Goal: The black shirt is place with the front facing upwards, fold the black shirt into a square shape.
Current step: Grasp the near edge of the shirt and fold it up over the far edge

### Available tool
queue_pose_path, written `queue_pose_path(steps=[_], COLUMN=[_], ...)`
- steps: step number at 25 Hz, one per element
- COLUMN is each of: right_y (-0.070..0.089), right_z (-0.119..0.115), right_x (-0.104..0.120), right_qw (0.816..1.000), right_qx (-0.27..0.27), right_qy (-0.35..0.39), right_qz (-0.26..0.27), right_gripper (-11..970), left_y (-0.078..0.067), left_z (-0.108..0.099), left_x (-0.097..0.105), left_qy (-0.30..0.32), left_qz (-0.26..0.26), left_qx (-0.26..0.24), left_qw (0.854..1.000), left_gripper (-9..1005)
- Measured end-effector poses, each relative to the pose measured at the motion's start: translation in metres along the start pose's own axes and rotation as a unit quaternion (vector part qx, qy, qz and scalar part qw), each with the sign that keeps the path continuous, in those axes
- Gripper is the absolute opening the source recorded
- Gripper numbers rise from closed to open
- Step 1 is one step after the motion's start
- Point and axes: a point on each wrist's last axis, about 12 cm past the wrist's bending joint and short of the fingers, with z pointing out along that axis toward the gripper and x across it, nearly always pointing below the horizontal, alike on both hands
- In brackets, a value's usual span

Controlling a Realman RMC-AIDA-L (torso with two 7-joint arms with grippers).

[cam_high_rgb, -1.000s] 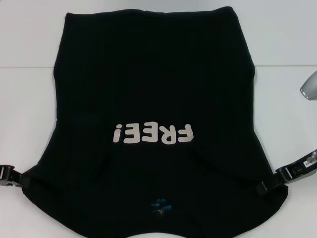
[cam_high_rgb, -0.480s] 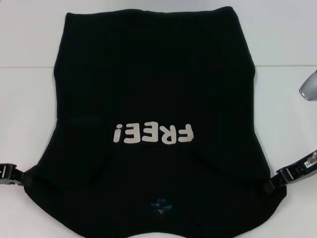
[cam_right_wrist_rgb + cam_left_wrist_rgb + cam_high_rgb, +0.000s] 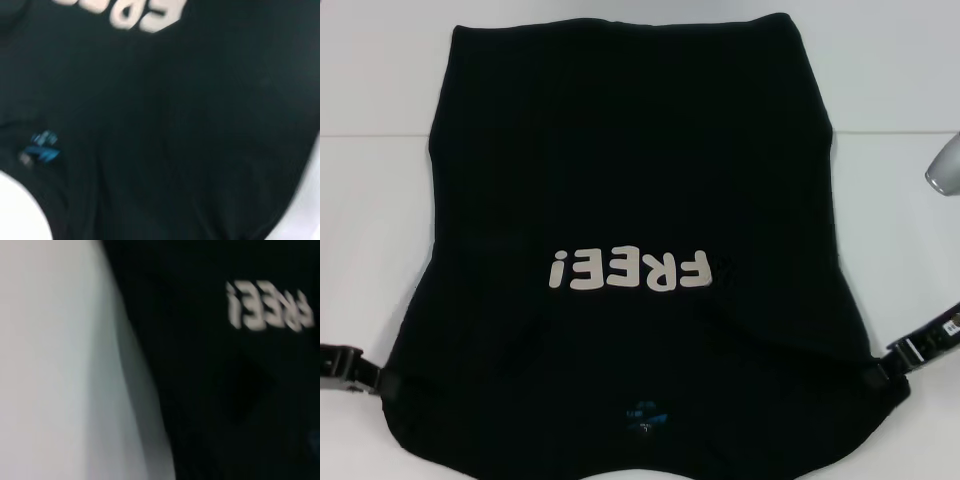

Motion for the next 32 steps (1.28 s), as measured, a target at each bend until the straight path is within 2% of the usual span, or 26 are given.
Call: queue_pose_path(steps=[7, 10, 12, 15, 19, 21, 23, 24, 25, 26, 28, 32], right_y=[0.009, 0.02, 0.024, 0.027, 0.026, 0.019, 0.009, 0.002, -0.005, -0.013, -0.028, -0.053], right_z=[-0.019, -0.015, -0.008, 0.002, 0.001, -0.008, -0.019, -0.024, -0.031, -0.037, -0.046, -0.056], right_x=[0.02, 0.038, 0.047, 0.05, 0.044, 0.039, 0.035, 0.032, 0.031, 0.028, 0.026, 0.028], right_qw=[0.99, 0.974, 0.965, 0.963, 0.973, 0.982, 0.989, 0.991, 0.992, 0.991, 0.979, 0.934], right_qx=[-0.038, -0.086, -0.098, -0.099, -0.111, -0.116, -0.117, -0.114, -0.113, -0.108, -0.11, -0.111], right_qy=[0.107, 0.167, 0.198, 0.203, 0.145, 0.093, 0.033, -0.002, -0.041, -0.081, -0.164, -0.311], right_qz=[-0.079, -0.126, -0.142, -0.146, -0.139, -0.12, -0.089, -0.066, -0.037, -0.006, 0.055, 0.133], right_gripper=[51, 51, 52, 52, 52, 52, 52, 52, 51, 51, 50, 63], left_y=[-0.016, -0.021, -0.023, -0.025, -0.025, -0.023, -0.019, -0.013, -0.013, -0.01, -0.004, 0.005], left_z=[-0.006, -0.003, 0.002, 0.007, 0.004, -0.006, -0.016, -0.025, -0.025, -0.028, -0.03, -0.021], left_x=[0.018, 0.029, 0.036, 0.039, 0.025, 0.01, -0.003, -0.016, -0.016, -0.022, -0.032, -0.05], left_qy=[0.107, 0.164, 0.199, 0.209, 0.138, 0.069, 0.005, -0.063, -0.063, -0.1, -0.153, -0.246], left_qz=[0.039, 0.048, 0.055, 0.069, 0.075, 0.061, 0.039, 0.006, 0.006, -0.015, -0.047, -0.091], left_qx=[0.092, 0.108, 0.11, 0.111, 0.119, 0.119, 0.116, 0.109, 0.109, 0.106, 0.099, 0.084], left_qw=[0.989, 0.979, 0.972, 0.969, 0.98, 0.989, 0.992, 0.992, 0.992, 0.989, 0.982, 0.961], left_gripper=[2, 2, 2, 1, 1, 1, 2, 2, 2, 2, 1, 1])
